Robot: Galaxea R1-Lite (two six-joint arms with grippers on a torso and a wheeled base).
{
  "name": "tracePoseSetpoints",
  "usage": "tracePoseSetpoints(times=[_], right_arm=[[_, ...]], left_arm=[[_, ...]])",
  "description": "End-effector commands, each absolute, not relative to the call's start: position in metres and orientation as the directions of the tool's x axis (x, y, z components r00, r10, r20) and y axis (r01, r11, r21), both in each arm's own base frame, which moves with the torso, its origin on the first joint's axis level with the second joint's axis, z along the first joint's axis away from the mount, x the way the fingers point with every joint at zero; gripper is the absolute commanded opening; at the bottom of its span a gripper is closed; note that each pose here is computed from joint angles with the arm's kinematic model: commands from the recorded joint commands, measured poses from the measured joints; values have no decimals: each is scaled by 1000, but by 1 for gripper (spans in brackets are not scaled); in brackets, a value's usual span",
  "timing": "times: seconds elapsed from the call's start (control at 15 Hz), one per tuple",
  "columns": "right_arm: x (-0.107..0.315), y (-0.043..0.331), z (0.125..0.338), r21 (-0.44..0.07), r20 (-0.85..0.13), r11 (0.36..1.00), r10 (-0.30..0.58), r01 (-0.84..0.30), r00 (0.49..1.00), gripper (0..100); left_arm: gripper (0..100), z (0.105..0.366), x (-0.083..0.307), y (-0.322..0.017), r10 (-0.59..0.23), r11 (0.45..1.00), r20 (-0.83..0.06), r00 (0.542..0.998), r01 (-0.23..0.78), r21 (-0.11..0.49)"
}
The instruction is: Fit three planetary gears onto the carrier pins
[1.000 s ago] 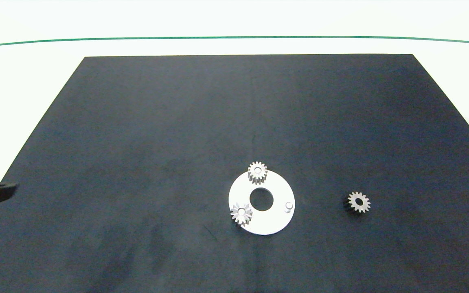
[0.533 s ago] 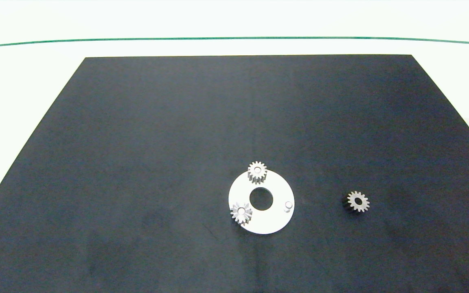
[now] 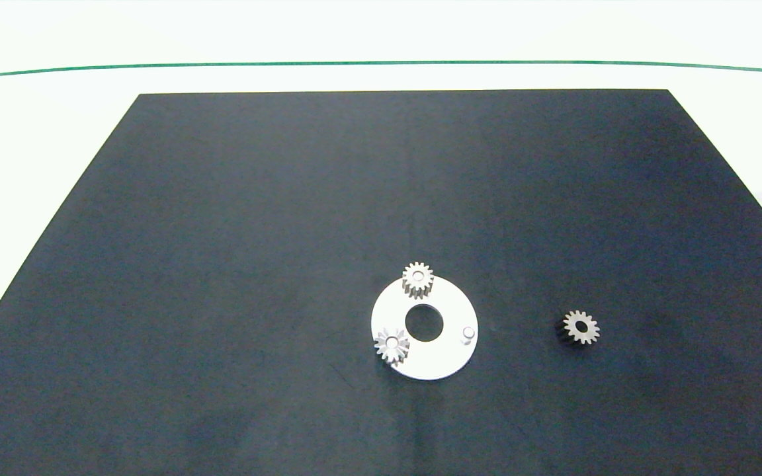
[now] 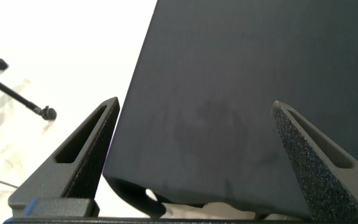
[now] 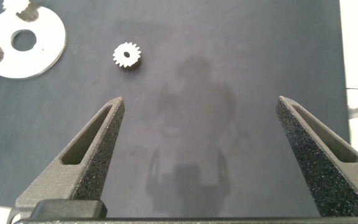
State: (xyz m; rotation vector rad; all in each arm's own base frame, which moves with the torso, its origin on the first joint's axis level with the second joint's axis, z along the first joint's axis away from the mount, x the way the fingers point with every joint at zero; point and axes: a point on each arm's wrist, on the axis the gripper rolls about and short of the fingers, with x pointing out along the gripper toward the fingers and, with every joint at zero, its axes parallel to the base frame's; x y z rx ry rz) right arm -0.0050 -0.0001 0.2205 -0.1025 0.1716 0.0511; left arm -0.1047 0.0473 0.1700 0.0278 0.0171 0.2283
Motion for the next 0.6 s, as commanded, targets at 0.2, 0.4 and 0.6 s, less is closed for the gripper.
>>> tracePoseSetpoints(times=[0.2, 0.4, 0.6], right_arm=[[-5, 0, 229, -99, -154, 994, 30, -46, 988, 100], [9, 0, 248, -90, -162, 995, 29, -44, 986, 100], [26, 1, 250, -40, -227, 999, 27, -37, 974, 100]], left_arm=[[100, 194, -100, 41, 263, 963, -41, 964, -259, 74], [100, 190, -94, 28, 361, 931, -89, 928, -352, 99], [100, 204, -78, 25, 359, 931, -97, 928, -350, 102]])
